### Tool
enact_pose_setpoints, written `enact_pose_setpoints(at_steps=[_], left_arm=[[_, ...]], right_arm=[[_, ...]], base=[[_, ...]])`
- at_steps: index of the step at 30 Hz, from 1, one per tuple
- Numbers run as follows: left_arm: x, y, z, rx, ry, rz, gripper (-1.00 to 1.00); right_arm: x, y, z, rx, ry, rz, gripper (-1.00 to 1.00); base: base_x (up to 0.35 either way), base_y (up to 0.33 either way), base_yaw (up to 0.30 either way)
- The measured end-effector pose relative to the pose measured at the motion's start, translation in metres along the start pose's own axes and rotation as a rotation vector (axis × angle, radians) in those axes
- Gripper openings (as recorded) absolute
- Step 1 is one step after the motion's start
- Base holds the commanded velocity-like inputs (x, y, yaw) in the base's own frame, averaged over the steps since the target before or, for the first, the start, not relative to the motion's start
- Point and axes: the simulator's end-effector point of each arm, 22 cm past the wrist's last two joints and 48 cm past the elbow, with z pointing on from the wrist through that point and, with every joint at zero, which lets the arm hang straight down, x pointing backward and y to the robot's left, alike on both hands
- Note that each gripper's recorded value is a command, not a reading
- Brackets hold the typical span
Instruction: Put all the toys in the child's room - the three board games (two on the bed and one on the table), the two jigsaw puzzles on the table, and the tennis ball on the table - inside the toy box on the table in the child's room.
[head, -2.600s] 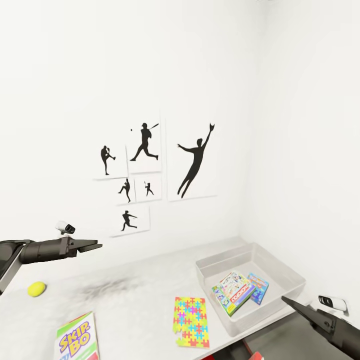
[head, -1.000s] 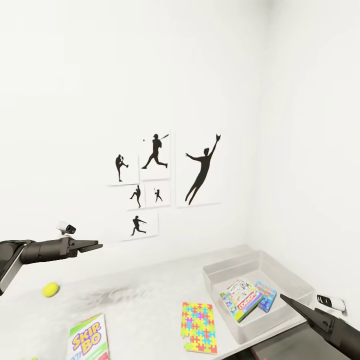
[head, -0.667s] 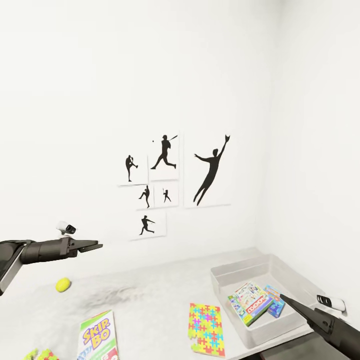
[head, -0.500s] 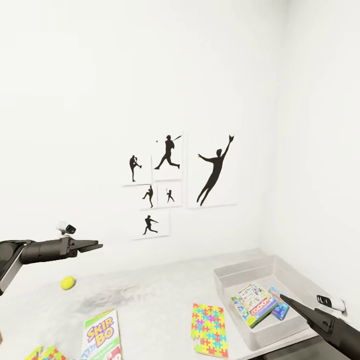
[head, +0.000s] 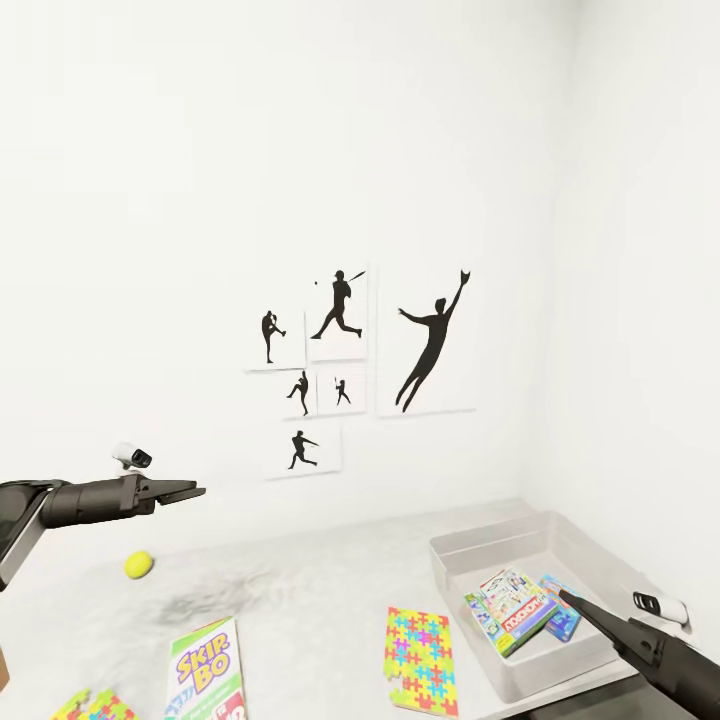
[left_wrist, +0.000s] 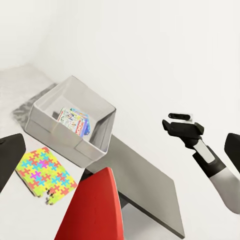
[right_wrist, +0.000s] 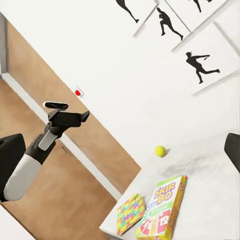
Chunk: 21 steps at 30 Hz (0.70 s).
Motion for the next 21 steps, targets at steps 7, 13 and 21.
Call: enact_pose_setpoints(at_steps=[7,13,21], left_arm=[[-0.0001,-0.0001,0.0000,0.001,0.000,0.000,1.00],[-0.0002,-0.0004,0.0001,0.001,-0.001,0.000,1.00],[-0.0003,-0.0005,0.0001,0.002,-0.001,0.001,1.00]], right_arm=[[0.0002,-0.0084,-0.0001,0.037,0.000,0.002,1.00],[0.0001,-0.0107,0.0000,0.047,-0.001,0.003,1.00],[-0.0012,-0.0111,-0.0002,0.051,-0.005,0.004,1.00]], base=[[0.000,0.000,0.001],[0.000,0.000,0.000],[0.000,0.000,0.000]])
